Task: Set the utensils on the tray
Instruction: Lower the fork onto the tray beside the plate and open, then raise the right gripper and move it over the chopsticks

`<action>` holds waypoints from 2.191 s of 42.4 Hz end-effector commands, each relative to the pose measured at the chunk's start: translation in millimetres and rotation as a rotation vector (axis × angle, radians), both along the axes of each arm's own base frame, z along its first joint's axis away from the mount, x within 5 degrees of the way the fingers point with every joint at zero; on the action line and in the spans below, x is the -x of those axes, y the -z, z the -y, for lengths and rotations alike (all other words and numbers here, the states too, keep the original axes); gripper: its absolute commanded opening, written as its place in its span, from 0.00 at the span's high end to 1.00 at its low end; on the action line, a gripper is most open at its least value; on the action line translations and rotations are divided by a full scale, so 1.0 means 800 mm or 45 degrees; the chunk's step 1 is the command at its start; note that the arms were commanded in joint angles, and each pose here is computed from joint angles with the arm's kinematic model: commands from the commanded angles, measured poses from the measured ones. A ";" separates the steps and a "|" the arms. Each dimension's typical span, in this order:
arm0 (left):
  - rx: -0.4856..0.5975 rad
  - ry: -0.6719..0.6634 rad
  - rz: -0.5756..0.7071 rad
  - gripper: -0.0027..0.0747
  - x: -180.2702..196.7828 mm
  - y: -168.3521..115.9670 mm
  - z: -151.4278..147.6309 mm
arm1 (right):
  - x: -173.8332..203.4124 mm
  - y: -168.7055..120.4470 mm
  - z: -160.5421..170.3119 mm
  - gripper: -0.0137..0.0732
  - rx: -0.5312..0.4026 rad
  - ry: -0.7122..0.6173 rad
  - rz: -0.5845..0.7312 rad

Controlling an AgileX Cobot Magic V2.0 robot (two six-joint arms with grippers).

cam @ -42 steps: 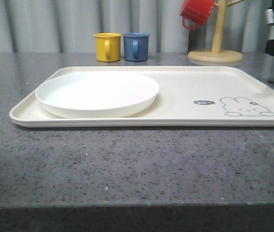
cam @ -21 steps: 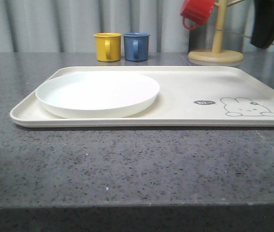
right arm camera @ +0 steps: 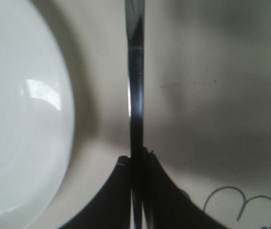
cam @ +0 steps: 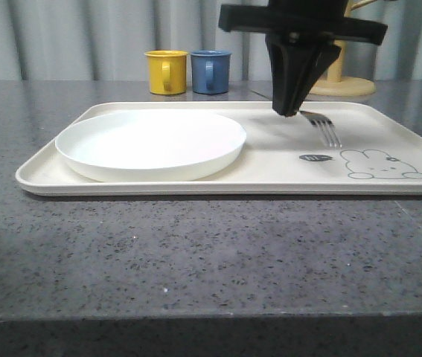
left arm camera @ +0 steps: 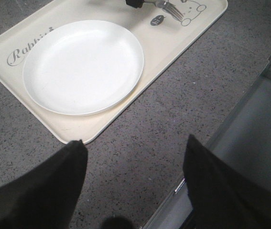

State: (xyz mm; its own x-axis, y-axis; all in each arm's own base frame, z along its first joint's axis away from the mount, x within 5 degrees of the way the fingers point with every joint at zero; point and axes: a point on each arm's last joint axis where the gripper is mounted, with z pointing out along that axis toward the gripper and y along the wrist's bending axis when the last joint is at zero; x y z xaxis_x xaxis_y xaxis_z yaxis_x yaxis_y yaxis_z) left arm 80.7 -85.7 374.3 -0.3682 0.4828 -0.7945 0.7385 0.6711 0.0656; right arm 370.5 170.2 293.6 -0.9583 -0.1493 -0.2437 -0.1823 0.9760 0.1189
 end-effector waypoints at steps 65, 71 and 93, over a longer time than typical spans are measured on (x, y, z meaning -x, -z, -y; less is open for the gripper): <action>0.100 0.008 0.064 0.40 0.000 -0.017 0.002 | 0.105 -0.062 0.244 0.55 0.216 0.296 0.121; 0.100 0.008 0.064 0.40 0.000 -0.017 0.002 | 0.103 -0.040 0.262 0.55 0.199 0.361 0.093; 0.103 0.009 0.061 0.40 0.000 -0.017 0.003 | 0.062 0.009 0.267 0.47 0.181 0.362 0.037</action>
